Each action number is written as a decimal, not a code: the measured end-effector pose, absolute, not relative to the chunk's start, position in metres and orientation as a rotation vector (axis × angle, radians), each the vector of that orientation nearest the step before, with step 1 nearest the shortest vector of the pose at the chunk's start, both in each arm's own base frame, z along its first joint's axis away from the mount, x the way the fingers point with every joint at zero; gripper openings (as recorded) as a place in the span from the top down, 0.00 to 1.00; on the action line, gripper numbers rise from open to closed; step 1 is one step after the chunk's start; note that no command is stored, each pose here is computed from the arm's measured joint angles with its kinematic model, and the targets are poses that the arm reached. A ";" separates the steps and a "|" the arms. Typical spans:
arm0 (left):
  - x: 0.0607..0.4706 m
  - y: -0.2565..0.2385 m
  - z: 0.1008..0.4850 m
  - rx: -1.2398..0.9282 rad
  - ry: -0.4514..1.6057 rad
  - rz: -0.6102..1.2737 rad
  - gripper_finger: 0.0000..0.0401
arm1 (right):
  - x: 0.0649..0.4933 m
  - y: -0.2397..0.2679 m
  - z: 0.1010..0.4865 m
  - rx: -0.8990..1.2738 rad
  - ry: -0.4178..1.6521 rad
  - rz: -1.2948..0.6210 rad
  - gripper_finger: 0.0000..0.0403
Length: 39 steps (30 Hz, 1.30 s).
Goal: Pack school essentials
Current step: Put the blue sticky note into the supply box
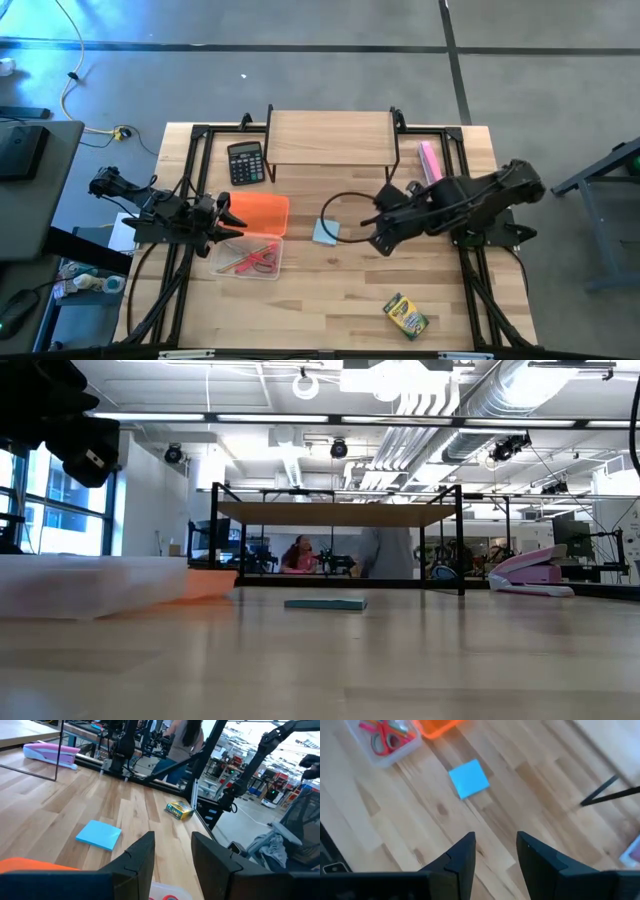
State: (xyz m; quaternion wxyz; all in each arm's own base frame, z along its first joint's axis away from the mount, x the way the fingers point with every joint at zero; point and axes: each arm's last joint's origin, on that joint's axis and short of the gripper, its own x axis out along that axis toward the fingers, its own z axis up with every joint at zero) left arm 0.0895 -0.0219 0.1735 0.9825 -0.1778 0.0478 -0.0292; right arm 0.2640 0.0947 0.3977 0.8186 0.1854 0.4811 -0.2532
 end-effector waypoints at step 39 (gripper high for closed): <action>0.089 -0.022 0.174 -0.358 0.096 -0.059 0.71 | 0.332 0.060 0.289 -0.101 0.944 -0.217 0.64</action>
